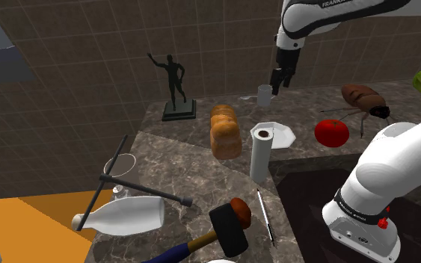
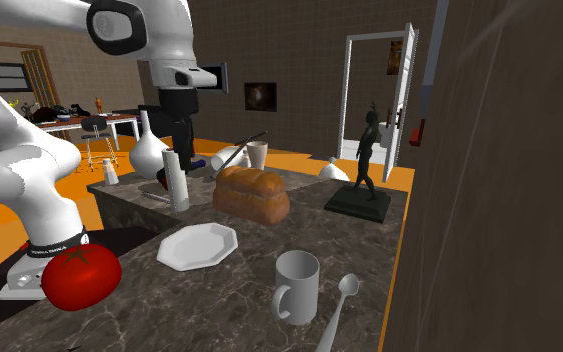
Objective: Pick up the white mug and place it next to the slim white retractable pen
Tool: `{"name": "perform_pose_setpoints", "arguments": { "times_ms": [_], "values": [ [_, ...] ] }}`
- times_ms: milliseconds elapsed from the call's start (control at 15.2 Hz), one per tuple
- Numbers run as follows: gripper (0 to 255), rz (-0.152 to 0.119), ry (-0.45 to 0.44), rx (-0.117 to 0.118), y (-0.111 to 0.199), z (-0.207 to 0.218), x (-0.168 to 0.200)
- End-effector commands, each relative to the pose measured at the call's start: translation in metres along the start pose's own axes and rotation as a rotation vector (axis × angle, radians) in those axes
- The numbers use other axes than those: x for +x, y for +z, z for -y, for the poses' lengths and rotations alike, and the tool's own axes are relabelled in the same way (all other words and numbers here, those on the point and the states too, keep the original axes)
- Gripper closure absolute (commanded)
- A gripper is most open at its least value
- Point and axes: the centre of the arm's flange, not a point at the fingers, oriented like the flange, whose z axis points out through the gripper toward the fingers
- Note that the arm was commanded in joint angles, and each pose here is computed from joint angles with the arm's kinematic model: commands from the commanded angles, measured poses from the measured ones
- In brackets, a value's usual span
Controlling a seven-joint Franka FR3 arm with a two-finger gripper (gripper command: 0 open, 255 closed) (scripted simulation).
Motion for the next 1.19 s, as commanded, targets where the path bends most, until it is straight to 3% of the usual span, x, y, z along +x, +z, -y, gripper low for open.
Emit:
{"name": "perform_pose_setpoints", "arguments": {
  "times_ms": [0, 1122],
  "values": [
    [0, -0.005, -0.010, -0.004, 0.011, -0.021, 0.016],
    [0, -0.043, -0.086, -0.023, 0.087, -0.176, 0.150]
  ]
}}
